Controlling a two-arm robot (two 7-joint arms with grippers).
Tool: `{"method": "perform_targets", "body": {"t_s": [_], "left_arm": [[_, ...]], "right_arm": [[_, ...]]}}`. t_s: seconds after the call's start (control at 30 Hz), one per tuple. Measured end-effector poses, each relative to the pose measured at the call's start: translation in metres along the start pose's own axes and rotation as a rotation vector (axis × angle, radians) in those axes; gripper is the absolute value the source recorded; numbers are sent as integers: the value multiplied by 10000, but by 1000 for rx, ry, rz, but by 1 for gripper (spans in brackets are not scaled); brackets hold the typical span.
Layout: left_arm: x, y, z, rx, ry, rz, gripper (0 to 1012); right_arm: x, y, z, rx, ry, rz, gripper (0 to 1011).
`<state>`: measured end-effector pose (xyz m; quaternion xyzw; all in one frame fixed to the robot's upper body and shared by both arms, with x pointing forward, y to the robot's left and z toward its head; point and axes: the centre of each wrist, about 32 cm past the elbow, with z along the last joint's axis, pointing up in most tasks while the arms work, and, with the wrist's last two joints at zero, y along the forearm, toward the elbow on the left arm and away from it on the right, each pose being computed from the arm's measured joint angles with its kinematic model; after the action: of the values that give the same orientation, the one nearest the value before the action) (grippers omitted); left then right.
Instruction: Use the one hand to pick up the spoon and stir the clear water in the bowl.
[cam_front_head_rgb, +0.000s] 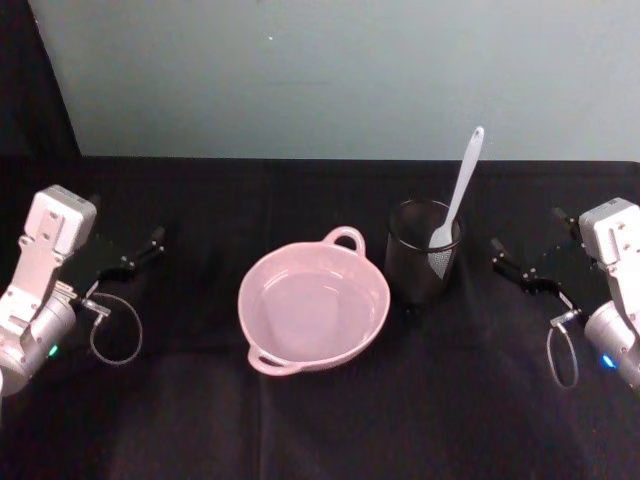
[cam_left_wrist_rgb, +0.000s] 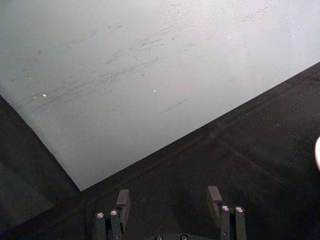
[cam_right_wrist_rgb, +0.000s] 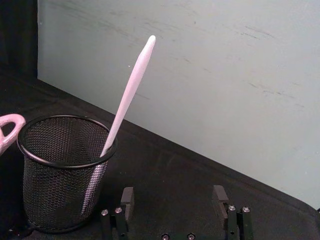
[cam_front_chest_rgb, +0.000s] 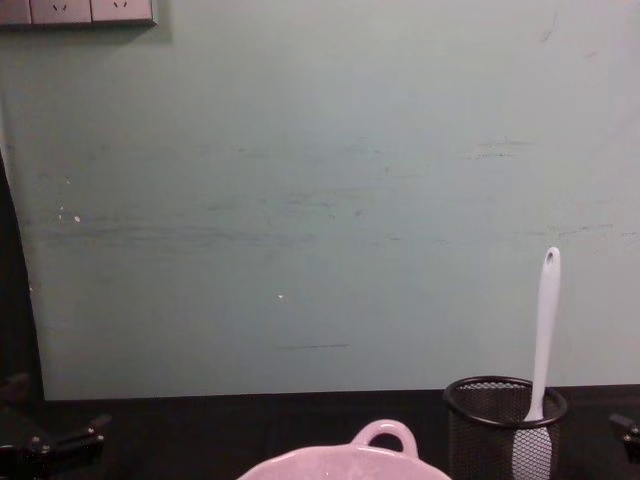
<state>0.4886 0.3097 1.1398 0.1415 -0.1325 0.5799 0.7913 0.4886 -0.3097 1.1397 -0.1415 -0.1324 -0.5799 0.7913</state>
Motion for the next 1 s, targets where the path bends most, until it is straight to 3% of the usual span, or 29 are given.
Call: {"method": "perform_targets", "body": {"t_s": [0.7, 1.0], "left_arm": [[0, 0, 0, 0, 0, 0, 1011], [0, 0, 0, 0, 0, 0, 1011]], "right_arm": [[0, -4, 0, 2, -2, 1, 1003], [18, -166, 82, 54, 12, 40, 1003]]}}
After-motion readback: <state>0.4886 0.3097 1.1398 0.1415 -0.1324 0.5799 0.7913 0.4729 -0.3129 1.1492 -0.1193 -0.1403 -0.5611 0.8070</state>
